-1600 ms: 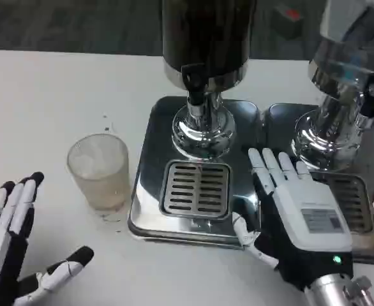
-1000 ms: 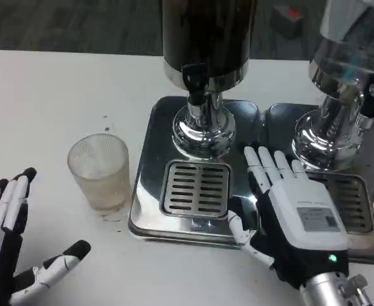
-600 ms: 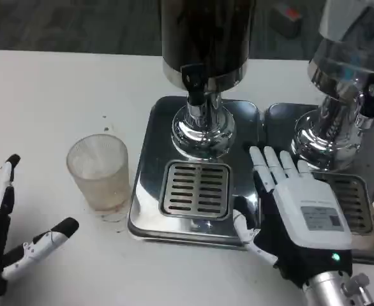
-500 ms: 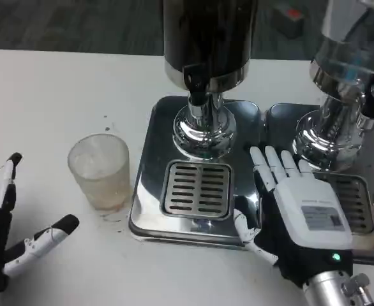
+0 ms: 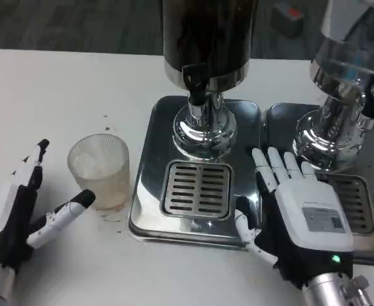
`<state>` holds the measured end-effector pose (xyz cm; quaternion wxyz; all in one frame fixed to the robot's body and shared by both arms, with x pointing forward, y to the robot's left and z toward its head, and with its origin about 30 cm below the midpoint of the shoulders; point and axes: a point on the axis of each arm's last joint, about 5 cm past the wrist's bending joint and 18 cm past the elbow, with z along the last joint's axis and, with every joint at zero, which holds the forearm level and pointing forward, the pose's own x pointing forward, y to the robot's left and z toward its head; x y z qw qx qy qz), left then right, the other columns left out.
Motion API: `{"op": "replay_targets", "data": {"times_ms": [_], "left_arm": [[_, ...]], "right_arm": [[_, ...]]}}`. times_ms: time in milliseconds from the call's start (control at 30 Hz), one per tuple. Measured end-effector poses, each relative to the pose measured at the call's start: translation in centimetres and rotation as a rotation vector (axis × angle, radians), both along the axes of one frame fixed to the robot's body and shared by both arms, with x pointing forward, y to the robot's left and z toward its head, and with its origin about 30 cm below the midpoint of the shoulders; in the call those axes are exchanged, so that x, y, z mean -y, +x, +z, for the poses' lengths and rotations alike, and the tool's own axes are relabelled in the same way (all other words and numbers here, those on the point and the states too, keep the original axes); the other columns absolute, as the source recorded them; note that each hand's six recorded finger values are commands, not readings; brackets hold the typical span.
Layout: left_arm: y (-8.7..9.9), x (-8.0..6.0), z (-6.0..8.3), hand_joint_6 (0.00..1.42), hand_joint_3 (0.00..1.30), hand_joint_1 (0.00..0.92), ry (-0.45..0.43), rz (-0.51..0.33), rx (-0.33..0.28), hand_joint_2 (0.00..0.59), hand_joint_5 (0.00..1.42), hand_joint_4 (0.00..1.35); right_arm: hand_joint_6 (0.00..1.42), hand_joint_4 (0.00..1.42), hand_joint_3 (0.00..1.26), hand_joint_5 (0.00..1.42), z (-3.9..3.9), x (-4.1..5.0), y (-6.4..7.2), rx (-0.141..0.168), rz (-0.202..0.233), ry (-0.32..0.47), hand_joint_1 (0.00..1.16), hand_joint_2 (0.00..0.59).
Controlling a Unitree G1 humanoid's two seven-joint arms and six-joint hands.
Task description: Grasp the cup under the faucet to collect the drink, then remove the cup.
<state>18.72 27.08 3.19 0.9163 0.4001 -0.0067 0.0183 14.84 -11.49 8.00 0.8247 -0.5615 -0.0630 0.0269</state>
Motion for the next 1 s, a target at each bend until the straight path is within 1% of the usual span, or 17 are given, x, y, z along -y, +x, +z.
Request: {"op": "replay_targets", "data": {"times_ms": [167, 267, 400, 500, 567, 633, 733, 867, 1000], "left_arm": [[1.7, 0.4, 0.6, 0.0, 0.0, 0.081, 0.01, -0.035, -0.007, 0.004, 0.0, 0.0], [2.3, 0.6, 0.8, 0.0, 0.0, 0.095, 0.018, -0.058, -0.016, 0.009, 0.0, 0.0], [2.4, 0.8, 0.7, 0.0, 0.0, 0.099, 0.014, -0.073, -0.045, 0.007, 0.0, 0.0], [2.5, 1.0, 0.6, 0.0, 0.0, 0.105, 0.008, -0.085, -0.064, 0.006, 0.0, 0.0], [2.6, 1.2, 0.5, 0.0, 0.0, 0.135, 0.004, -0.094, -0.071, 0.004, 0.0, 0.0], [2.6, 1.3, 0.5, 0.0, 0.0, 0.152, 0.001, -0.098, -0.074, 0.012, 0.0, 0.0], [2.6, 1.4, 0.5, 0.0, 0.0, 0.207, -0.002, -0.099, -0.078, 0.019, 0.04, 0.0], [2.7, 1.6, 0.4, 0.01, 0.0, 0.229, -0.01, -0.101, -0.077, 0.021, 0.09, 0.0], [2.8, 2.0, 0.3, 0.07, 0.0, 0.247, -0.042, -0.092, -0.072, 0.029, 0.14, 0.0]], "right_arm": [[0.0, 0.0, 0.05, 0.0, -0.01, -0.19, -0.2, -0.006, -0.005, 0.007, 0.31, 0.562], [0.0, 0.0, 0.05, 0.0, -0.03, -0.24, -0.3, -0.011, -0.014, 0.009, 0.31, 0.562], [0.0, 0.0, 0.06, 0.0, 0.03, -0.3, -0.3, -0.01, -0.021, 0.012, 0.31, 0.562], [0.0, 0.0, 0.06, 0.0, 0.18, -0.42, -0.3, -0.003, -0.02, 0.014, 0.31, 0.562], [0.0, 0.0, 0.06, 0.0, 0.27, -0.48, -0.3, 0.001, -0.02, 0.018, 0.31, 0.562], [0.0, 0.0, 0.07, 0.0, 0.32, -0.54, -0.3, 0.003, -0.021, 0.021, 0.31, 0.562], [0.0, 0.0, 0.07, 0.0, 0.3, -0.53, -0.3, 0.002, -0.024, 0.021, 0.31, 0.561], [0.0, 0.0, 0.07, 0.0, 0.3, -0.54, -0.3, 0.001, -0.024, 0.022, 0.32, 0.557], [0.0, 0.0, 0.08, 0.0, 0.31, -0.54, -0.3, -0.003, -0.023, 0.022, 0.32, 0.555]]}}
